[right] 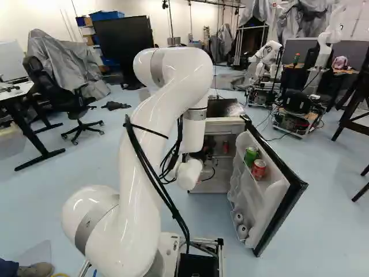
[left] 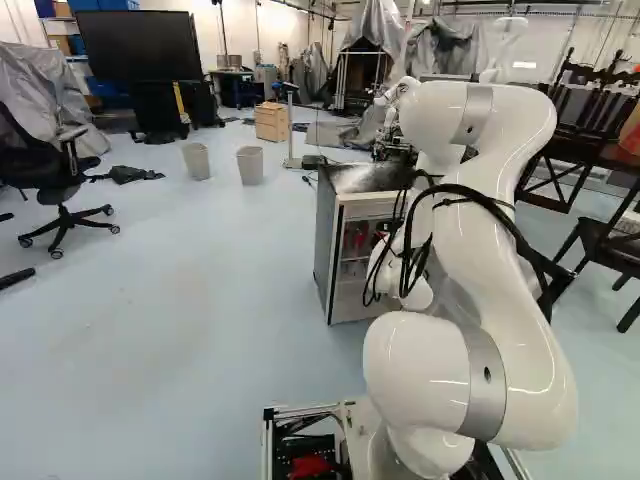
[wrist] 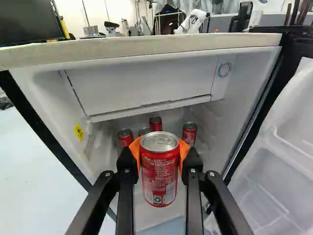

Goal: Grab a drink from the fridge

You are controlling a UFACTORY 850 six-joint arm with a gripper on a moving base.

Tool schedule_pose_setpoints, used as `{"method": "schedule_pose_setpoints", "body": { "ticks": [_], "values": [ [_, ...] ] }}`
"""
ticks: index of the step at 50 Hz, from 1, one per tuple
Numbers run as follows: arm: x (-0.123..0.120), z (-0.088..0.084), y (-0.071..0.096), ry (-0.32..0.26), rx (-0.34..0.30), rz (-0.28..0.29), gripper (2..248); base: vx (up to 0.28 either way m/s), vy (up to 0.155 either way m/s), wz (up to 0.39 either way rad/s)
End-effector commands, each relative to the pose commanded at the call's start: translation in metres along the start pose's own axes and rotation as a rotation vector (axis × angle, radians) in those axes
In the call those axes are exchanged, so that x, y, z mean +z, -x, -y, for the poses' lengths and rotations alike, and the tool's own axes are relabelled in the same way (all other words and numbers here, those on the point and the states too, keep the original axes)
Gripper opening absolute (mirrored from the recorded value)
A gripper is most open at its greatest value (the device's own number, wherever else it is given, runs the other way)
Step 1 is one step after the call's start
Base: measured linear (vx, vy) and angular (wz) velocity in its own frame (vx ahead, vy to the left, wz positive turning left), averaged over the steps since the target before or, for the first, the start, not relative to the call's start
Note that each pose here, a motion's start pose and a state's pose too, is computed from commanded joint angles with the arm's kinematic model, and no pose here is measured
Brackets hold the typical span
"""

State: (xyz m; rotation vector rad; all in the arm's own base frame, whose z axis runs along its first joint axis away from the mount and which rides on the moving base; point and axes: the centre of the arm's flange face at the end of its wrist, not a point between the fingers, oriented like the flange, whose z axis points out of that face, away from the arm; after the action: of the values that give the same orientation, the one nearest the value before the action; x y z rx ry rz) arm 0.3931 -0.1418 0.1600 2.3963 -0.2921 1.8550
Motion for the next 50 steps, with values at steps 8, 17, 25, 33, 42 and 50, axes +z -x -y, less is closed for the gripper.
{"method": "schedule_pose_setpoints", "body": {
  "ticks": [8,17,25,33,42,50],
  "values": [
    [-0.003,0.000,-0.005,0.000,-0.002,0.033,97,0.000,0.000,0.000],
    [-0.007,0.001,-0.010,0.000,-0.005,0.069,97,0.000,0.000,0.000],
    [-0.010,0.002,-0.015,0.001,-0.008,0.098,97,0.000,0.000,0.000],
    [-0.014,0.002,-0.019,0.001,-0.010,0.127,97,0.000,0.000,0.000],
    [-0.018,0.003,-0.025,0.002,-0.013,0.150,97,0.000,0.000,0.000],
    [-0.022,0.003,-0.032,0.002,-0.016,0.163,97,0.000,0.000,0.000]
  ]
}}
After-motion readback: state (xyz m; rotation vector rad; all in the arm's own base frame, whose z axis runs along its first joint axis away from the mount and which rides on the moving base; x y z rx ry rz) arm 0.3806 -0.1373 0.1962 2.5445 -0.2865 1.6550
